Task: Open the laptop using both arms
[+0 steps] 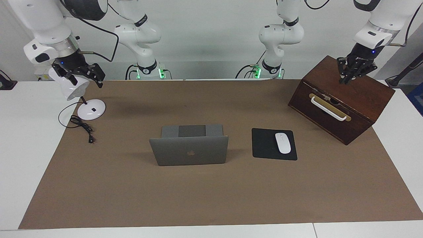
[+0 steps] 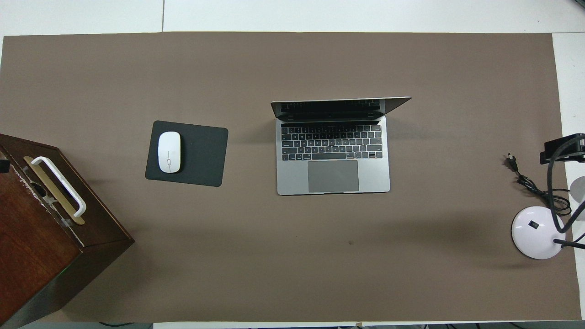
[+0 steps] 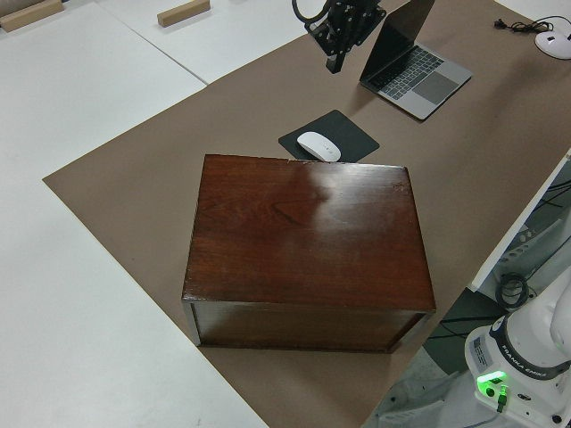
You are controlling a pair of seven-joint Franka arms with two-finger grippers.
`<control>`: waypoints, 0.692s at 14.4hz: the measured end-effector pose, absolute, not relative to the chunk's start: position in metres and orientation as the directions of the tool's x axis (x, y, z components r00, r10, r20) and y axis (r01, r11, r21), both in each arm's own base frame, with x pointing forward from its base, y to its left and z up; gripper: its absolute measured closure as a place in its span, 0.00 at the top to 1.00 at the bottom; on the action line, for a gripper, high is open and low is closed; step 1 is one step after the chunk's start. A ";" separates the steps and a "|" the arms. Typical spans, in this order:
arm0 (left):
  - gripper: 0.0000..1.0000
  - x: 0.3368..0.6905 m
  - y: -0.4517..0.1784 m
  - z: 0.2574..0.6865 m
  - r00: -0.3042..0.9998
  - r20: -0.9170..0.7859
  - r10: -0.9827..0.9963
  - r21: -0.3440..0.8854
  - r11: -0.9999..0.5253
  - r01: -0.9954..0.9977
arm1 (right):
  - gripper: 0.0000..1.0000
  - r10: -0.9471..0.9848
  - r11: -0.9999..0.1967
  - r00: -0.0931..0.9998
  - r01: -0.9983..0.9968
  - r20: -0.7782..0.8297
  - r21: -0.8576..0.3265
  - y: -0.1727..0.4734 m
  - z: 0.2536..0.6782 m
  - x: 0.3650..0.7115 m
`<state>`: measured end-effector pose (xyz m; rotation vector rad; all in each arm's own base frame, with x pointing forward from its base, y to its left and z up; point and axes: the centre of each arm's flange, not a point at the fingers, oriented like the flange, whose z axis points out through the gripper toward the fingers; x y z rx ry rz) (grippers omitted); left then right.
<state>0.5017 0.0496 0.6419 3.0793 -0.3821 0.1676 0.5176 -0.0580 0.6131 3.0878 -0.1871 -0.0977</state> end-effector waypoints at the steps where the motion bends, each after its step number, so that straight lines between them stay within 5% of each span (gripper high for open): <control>1: 0.42 0.502 0.049 0.646 0.966 0.119 -0.229 0.019 -0.972 -0.233 | 1.00 -0.121 -0.992 0.991 -0.118 -0.059 0.050 -0.058 0.612 0.516; 6: 0.99 0.519 0.046 0.656 0.974 0.139 -0.180 0.011 -0.983 -0.183 | 1.00 -0.116 -0.992 0.993 -0.116 0.014 0.047 -0.065 0.608 0.524; 10: 1.00 0.546 0.042 0.640 0.982 0.114 -0.152 0.008 -0.988 -0.154 | 1.00 -0.104 -0.993 0.994 -0.105 0.021 0.049 -0.068 0.603 0.529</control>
